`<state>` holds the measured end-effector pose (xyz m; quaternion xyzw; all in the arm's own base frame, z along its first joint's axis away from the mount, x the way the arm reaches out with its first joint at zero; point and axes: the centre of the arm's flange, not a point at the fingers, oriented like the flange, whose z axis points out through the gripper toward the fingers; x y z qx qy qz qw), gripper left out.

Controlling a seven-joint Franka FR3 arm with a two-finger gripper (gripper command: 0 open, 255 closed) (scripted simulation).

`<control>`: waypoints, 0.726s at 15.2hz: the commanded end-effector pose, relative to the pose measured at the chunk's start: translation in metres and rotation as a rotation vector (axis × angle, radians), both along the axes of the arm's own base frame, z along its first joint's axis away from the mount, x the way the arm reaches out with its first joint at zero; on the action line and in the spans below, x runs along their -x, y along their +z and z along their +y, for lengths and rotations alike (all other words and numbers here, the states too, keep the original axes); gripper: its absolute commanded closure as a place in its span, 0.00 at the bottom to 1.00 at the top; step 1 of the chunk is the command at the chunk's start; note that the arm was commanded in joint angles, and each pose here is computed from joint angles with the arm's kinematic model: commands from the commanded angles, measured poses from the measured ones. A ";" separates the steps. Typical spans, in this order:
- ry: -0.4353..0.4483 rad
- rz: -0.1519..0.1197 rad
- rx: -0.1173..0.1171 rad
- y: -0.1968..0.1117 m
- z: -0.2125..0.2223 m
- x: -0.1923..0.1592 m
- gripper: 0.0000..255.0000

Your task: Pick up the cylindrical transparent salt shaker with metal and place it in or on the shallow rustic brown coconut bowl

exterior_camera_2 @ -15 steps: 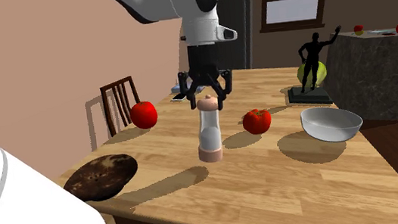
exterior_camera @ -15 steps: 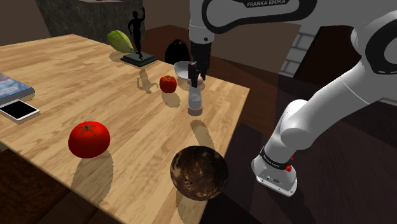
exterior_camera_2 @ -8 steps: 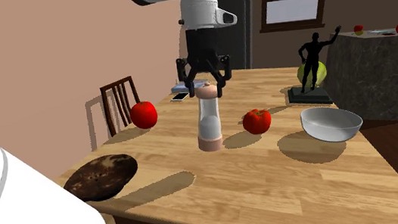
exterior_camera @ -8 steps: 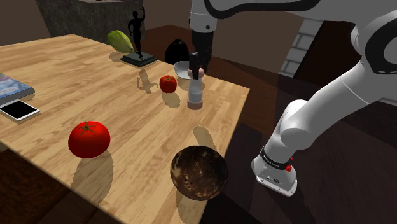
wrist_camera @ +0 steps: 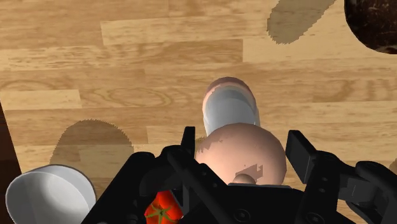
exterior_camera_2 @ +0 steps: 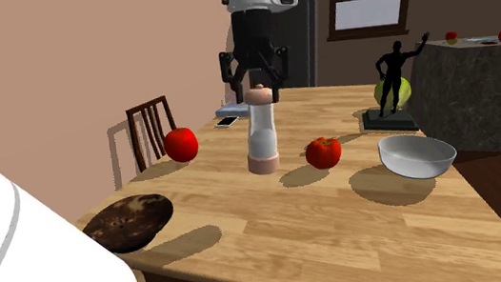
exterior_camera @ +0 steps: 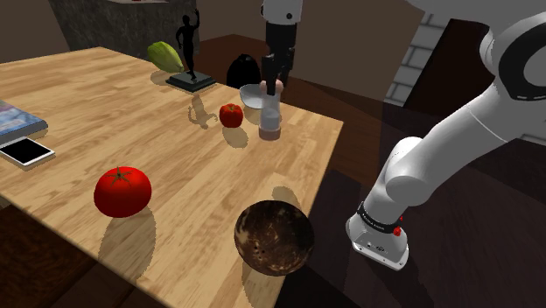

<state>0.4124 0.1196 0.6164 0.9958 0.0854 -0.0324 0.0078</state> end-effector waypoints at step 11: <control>0.000 0.000 0.000 0.039 0.094 0.089 1.00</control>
